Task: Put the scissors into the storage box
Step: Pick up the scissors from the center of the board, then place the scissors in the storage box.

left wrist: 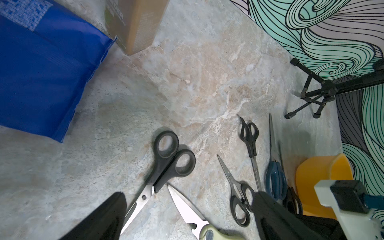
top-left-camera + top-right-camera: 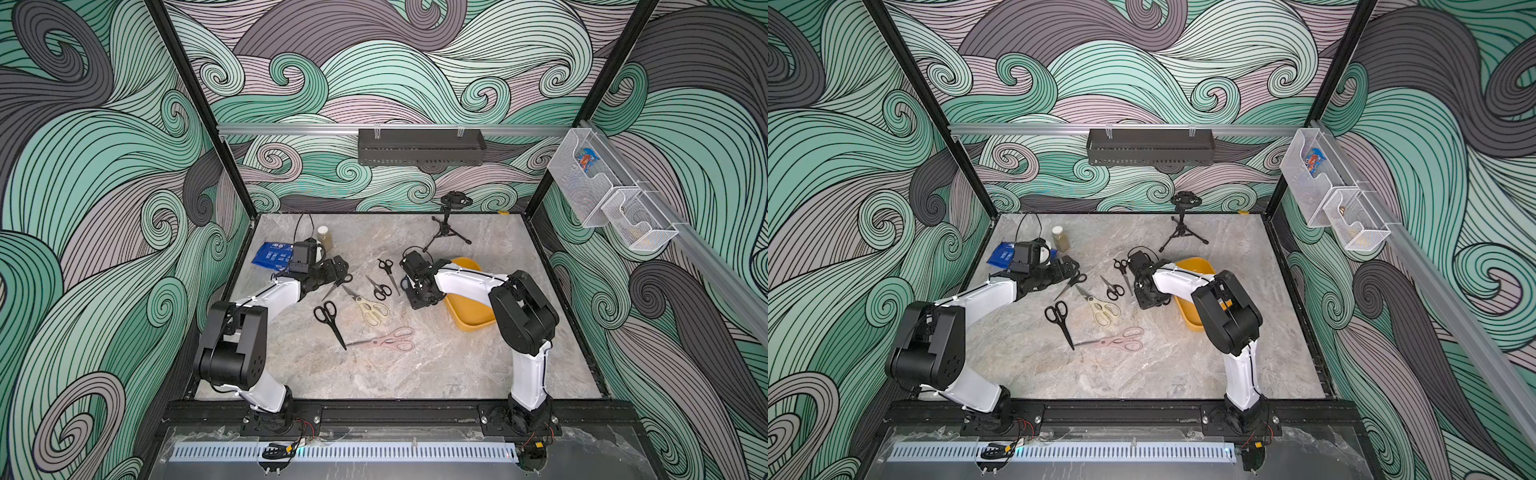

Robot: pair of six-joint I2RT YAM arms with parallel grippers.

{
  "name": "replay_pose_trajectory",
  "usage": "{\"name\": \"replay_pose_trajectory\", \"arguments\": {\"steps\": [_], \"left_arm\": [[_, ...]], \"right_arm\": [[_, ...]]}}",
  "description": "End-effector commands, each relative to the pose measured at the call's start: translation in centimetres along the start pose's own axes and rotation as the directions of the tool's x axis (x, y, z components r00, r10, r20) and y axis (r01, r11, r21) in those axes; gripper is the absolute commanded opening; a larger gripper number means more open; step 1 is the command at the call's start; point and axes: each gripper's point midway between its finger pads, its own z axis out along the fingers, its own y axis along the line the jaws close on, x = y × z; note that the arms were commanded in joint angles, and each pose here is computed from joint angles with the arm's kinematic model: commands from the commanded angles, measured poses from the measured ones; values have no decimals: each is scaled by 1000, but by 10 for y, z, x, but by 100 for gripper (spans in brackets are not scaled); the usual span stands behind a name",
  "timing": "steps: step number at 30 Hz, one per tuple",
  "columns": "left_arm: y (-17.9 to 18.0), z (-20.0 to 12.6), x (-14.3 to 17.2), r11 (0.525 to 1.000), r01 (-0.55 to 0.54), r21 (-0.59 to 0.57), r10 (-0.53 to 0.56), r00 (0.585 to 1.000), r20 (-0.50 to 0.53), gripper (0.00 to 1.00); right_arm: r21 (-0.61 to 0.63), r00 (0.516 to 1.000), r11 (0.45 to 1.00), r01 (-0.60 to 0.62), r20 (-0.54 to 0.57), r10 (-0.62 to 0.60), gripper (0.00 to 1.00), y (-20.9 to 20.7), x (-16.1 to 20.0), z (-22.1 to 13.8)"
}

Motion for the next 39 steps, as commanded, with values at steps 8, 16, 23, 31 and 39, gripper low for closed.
{"name": "replay_pose_trajectory", "arguments": {"steps": [8, 16, 23, 31, 39], "left_arm": [[-2, 0, -9, 1000, 8, 16, -9, 1000, 17, 99], [1, 4, -6, 1000, 17, 17, -17, 1000, 0, 99], [2, 5, -4, 1000, 18, 15, -18, 1000, -4, 99], [1, 6, -1, 999, 27, 25, -27, 1000, -14, 99], [0, 6, 0, 999, 32, 37, -31, 999, -18, 99]], "right_arm": [[-47, 998, 999, -19, 54, 22, 0, 3, -10, -31], [-241, 969, 970, 37, 247, 24, 0, 26, -48, -118], [-182, 924, 980, 77, 382, -2, 0, 5, -66, -163], [-77, 937, 997, -18, 346, 44, 0, -69, -32, -150], [-15, 973, 995, -99, 207, 100, 0, -115, 11, -103]]}}
